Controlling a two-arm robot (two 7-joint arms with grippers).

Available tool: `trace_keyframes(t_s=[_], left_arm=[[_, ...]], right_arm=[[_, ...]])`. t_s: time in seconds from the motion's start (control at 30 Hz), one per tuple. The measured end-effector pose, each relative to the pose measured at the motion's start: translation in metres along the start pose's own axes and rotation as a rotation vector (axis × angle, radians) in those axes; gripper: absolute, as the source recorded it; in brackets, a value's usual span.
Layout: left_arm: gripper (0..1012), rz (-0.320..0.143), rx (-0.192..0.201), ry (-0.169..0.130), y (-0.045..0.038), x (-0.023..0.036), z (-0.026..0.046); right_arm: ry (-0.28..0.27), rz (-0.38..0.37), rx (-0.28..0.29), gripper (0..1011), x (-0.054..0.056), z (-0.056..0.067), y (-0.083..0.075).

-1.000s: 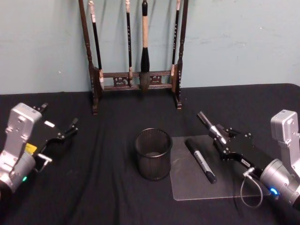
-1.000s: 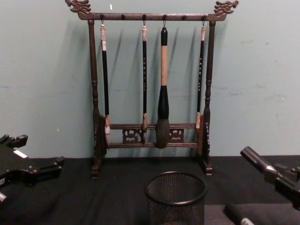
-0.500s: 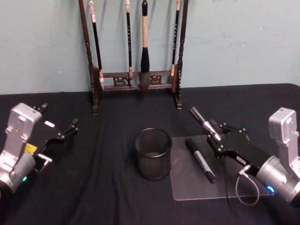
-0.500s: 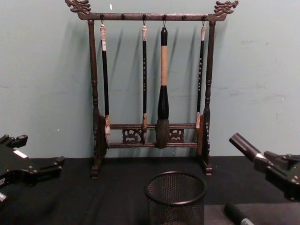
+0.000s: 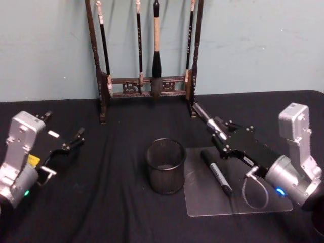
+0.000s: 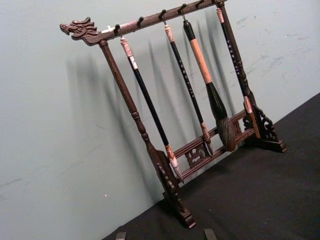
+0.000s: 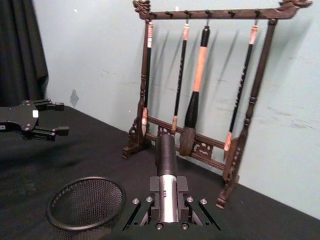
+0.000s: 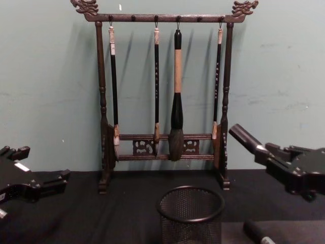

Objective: Pick up the water-based marker from the table and place it into the pen holder.

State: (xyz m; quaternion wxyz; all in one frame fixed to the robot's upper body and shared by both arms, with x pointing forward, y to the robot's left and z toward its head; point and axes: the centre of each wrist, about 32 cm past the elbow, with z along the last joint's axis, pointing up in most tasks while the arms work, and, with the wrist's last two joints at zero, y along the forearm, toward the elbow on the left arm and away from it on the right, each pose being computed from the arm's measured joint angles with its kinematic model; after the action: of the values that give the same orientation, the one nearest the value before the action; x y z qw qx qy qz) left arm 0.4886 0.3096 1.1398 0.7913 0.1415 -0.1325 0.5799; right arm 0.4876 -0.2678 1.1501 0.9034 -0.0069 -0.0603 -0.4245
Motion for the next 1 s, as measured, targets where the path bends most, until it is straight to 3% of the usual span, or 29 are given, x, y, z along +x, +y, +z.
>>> trace_keyframes(t_s=[1.0], left_arm=[[1009, 0.000, 0.000, 0.000, 0.0000, 0.0000, 0.0000]], right_arm=[[-0.056, 0.096, -0.025, 199, -0.027, 0.010, 0.052]])
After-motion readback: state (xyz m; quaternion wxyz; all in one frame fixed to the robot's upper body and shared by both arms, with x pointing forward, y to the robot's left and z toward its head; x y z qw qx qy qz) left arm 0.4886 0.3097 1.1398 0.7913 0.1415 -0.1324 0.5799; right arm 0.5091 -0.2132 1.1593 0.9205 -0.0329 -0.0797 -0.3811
